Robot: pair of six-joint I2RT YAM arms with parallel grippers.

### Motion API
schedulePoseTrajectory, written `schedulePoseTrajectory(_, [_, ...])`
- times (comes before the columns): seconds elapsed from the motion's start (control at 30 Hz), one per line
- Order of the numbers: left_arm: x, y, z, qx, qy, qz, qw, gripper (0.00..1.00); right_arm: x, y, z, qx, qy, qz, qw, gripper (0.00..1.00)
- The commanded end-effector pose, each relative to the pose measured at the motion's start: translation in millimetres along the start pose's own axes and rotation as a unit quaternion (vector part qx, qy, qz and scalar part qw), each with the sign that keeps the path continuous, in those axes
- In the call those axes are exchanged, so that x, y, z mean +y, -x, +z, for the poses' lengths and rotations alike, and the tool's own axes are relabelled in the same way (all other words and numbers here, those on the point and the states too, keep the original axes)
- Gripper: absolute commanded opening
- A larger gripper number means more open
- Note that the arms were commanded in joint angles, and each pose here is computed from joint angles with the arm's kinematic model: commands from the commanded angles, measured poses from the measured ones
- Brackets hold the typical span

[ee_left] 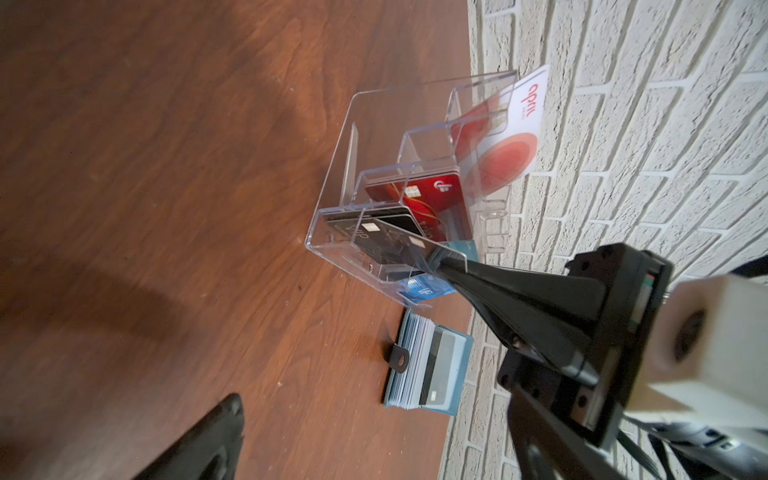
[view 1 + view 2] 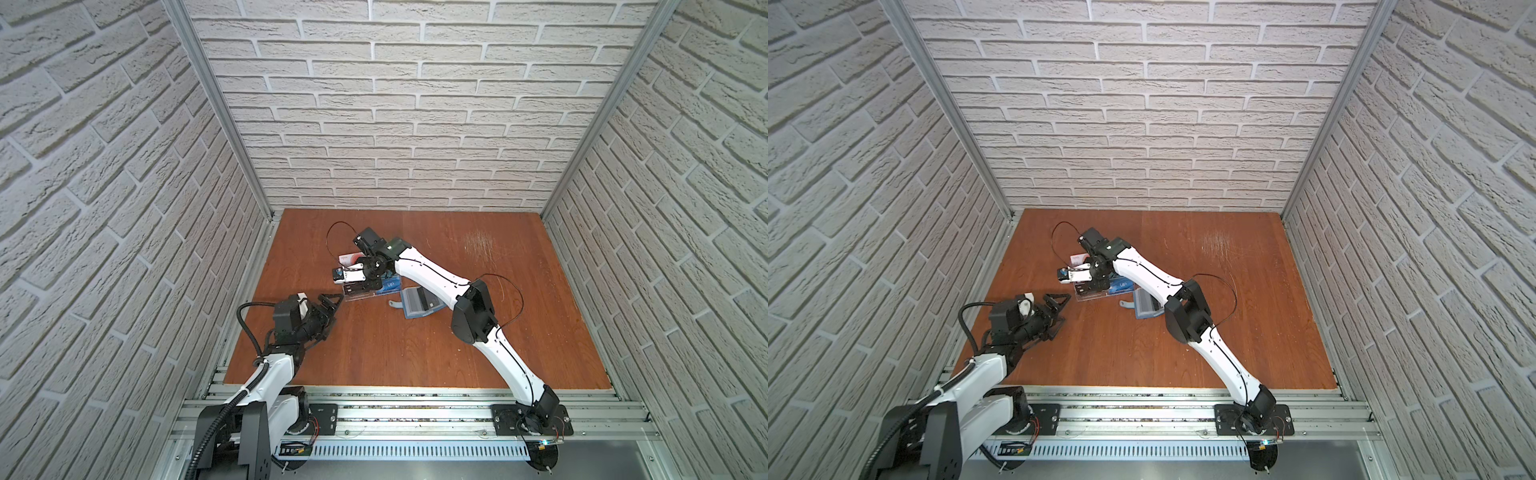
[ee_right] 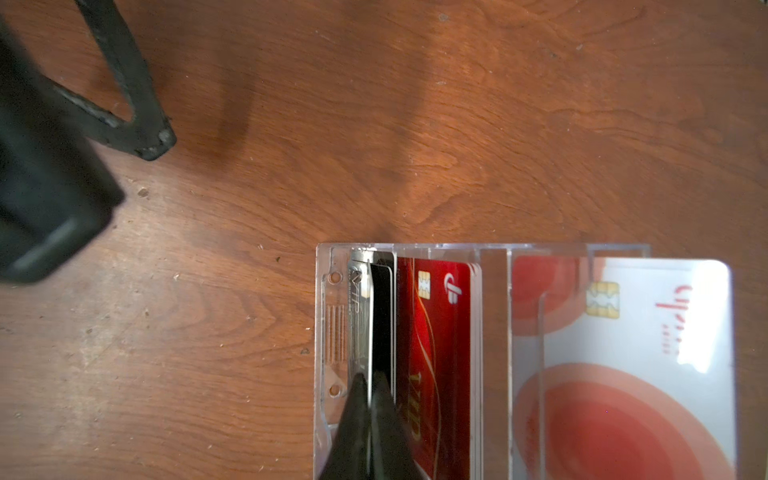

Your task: Take the credit cards out of the card holder

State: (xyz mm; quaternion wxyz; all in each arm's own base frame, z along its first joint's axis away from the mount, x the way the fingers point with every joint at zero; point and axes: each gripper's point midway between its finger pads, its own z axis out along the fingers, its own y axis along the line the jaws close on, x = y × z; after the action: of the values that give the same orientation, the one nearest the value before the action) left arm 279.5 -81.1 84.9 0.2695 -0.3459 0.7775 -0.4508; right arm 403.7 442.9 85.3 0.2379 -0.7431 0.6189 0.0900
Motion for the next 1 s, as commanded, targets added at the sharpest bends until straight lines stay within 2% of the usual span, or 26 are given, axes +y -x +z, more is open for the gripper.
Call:
schedulePoseTrajectory(0.0, [-5,4,0,-0.007,-0.017,0.017,1.0,0.98,-12,3,0,-0.005,-0.023,-0.001,1.0,0.05])
schedulePoseTrajectory(0.5, [-2,5,1,-0.009,-0.014,0.018,1.0,0.98,-18,-1,5,0.004,-0.043,0.012,0.999,0.06])
schedulePoseTrajectory(0.67, [1,5,1,-0.008,-0.012,0.017,1.0,0.98,-17,0,3,0.0,-0.041,0.014,0.999,0.15])
schedulePoseTrajectory(0.97, [3,5,3,-0.007,-0.012,0.015,1.0,0.98,-22,4,-6,-0.001,-0.054,0.012,0.998,0.18])
